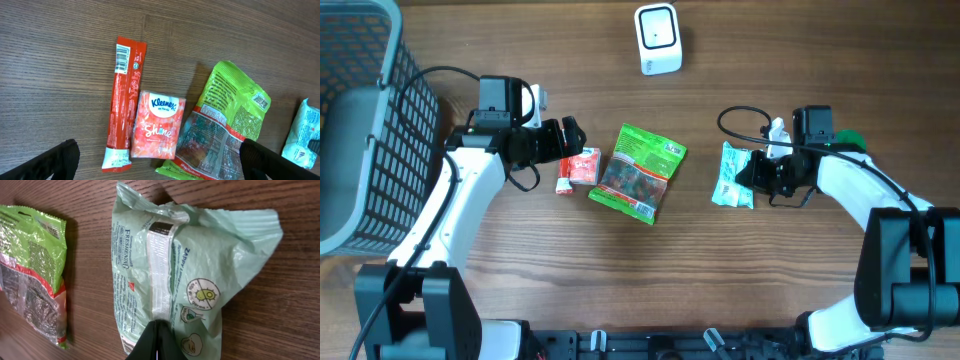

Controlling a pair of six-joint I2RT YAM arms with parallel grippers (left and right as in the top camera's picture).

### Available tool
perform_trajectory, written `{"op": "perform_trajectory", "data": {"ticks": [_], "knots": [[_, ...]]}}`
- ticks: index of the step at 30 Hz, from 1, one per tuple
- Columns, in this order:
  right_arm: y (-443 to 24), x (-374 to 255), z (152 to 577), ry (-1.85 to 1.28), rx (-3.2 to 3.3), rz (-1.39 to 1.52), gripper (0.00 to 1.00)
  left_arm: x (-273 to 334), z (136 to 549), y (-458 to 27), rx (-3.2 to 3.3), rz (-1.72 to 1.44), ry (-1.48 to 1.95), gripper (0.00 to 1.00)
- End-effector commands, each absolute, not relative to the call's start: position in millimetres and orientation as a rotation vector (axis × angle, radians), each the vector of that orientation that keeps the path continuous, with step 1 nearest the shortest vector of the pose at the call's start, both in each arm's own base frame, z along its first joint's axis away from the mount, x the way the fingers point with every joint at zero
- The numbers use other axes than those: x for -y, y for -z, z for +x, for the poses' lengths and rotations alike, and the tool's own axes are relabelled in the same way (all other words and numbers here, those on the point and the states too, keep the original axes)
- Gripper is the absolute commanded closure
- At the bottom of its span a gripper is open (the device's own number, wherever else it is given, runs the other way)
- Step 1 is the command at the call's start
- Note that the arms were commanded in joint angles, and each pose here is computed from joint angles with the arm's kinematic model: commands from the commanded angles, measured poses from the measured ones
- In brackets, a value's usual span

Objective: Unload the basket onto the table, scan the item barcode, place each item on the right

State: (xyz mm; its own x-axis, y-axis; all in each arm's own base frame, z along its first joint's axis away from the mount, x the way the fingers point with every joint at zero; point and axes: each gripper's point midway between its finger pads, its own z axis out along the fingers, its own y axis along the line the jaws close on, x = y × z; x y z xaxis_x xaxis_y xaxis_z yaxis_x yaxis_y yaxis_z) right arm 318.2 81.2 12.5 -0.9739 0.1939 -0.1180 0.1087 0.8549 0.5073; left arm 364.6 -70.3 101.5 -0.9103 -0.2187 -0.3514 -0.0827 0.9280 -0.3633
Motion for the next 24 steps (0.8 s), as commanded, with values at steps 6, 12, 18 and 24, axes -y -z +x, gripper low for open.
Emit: {"op": "perform_trajectory", "data": {"ticks": [6, 12, 18, 24], "knots": [[-36.5, -71.6, 327.9, -0.685, -2.869, 0.175, 0.94, 68.8, 369.5, -110.9, -2.664, -0.217, 0.494, 0.00], [-102.7, -76.9, 356.7, -0.718, -2.744, 0.108, 0.50, 68.8, 369.5, -110.9, -2.664, -0.217, 0.494, 0.00], [-94.7, -57.2, 361.8, -0.520, -2.755, 0.019, 0.37, 68.8, 369.5, -110.9, -2.664, -0.217, 0.494, 0.00], [-63.7, -56.4, 345.8, -0.517, -2.848, -0.014, 0.38, 68.8, 369.5, -110.9, -2.664, -0.217, 0.494, 0.00]]}}
